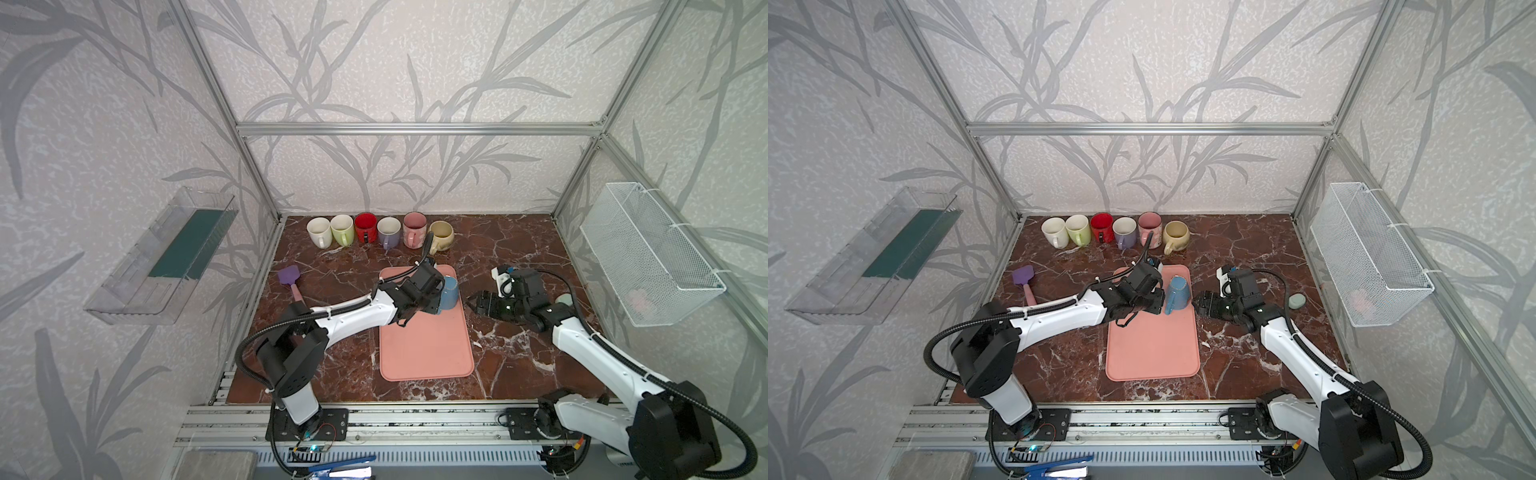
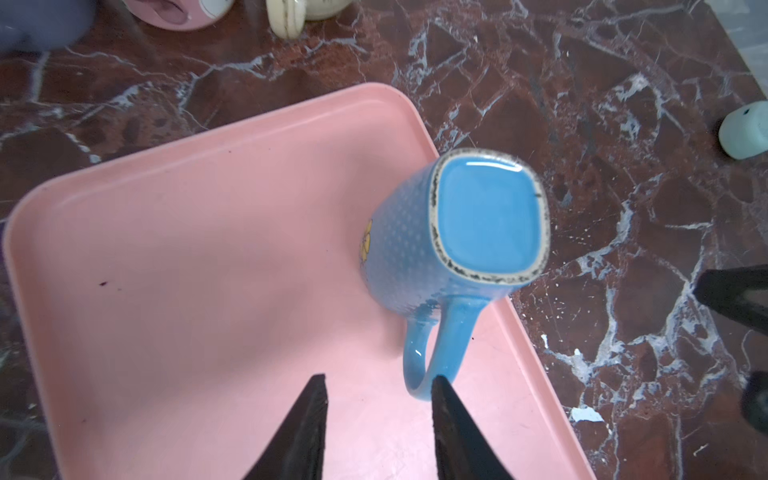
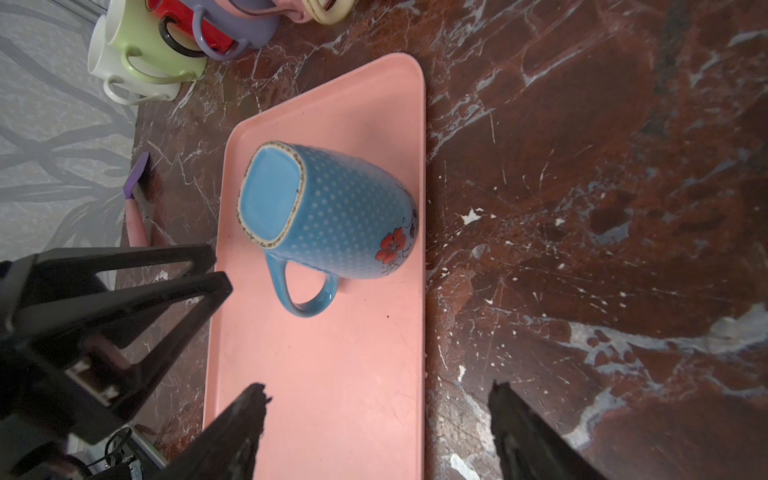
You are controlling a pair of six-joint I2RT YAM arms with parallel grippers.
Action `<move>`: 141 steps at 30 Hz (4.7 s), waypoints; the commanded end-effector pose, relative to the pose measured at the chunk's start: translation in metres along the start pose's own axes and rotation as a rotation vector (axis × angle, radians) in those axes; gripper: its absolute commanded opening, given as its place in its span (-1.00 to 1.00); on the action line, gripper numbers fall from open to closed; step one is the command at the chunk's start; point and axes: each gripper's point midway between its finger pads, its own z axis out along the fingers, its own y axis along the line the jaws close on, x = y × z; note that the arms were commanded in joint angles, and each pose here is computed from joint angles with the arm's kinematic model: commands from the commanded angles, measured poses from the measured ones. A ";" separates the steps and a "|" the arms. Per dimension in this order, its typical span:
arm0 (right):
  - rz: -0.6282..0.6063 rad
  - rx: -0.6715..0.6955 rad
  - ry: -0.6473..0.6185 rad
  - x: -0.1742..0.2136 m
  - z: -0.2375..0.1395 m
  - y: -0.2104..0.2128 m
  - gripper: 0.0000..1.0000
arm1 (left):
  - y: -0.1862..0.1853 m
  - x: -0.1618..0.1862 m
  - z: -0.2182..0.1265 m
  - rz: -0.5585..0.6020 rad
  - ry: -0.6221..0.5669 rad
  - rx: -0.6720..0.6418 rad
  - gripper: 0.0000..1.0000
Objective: Turn the mug right side up
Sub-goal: 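Grip the blue mug's handle with the left gripper and lift it, then tilt the blue mug toward the right gripper while the right gripper reaches for it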
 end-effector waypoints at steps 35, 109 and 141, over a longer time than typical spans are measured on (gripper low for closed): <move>0.027 0.017 0.003 0.025 -0.001 -0.018 0.66 | -0.022 0.004 0.051 0.182 0.139 -0.178 -0.27; -0.041 -0.625 -0.125 0.009 -0.035 0.086 0.65 | 0.004 -0.076 -0.086 -0.420 -0.287 0.619 -1.00; 0.043 -0.923 -0.189 -0.060 -0.012 0.157 0.53 | -0.010 -0.121 -0.140 -0.482 -0.449 0.888 -1.00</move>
